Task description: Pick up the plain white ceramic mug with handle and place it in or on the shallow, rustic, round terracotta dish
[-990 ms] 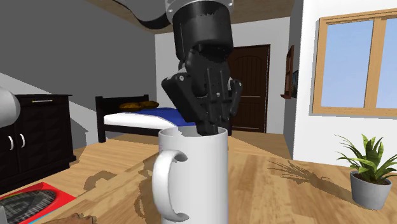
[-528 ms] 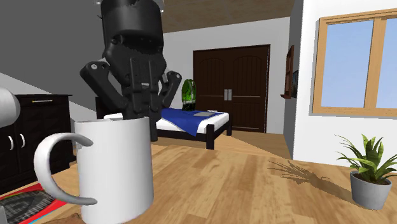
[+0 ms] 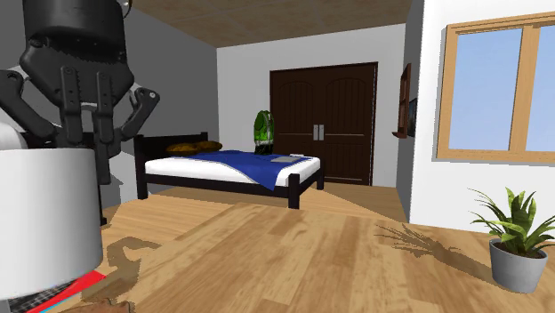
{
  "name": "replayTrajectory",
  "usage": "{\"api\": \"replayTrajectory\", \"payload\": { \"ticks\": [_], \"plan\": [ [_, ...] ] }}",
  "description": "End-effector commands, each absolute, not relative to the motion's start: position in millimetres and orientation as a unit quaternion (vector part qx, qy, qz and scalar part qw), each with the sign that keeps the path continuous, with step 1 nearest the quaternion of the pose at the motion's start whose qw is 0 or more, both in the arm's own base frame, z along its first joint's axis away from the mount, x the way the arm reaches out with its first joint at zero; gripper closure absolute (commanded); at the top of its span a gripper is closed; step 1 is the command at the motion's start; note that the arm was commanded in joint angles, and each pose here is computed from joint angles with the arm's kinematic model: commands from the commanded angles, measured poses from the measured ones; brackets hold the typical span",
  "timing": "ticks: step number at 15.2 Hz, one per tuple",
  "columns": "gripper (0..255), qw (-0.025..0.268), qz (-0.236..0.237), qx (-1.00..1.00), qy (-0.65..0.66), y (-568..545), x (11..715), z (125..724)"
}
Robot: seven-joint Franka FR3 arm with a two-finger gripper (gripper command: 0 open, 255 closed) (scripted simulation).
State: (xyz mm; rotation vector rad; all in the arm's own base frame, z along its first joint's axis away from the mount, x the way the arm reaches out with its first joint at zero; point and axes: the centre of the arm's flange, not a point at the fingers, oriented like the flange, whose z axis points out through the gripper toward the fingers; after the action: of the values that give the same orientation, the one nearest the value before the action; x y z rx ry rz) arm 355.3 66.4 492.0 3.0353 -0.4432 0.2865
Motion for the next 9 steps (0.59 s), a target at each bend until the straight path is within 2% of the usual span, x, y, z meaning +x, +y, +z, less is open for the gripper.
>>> {"api": "replayTrajectory", "payload": {
  "ticks": [1, 9],
  "plan": [
    [255, 0.030, 0.093, 0.985, -0.144, 56, 328, 495],
    [255, 0.030, 0.093, 0.985, -0.144, 51, 318, 459]
  ]
}}
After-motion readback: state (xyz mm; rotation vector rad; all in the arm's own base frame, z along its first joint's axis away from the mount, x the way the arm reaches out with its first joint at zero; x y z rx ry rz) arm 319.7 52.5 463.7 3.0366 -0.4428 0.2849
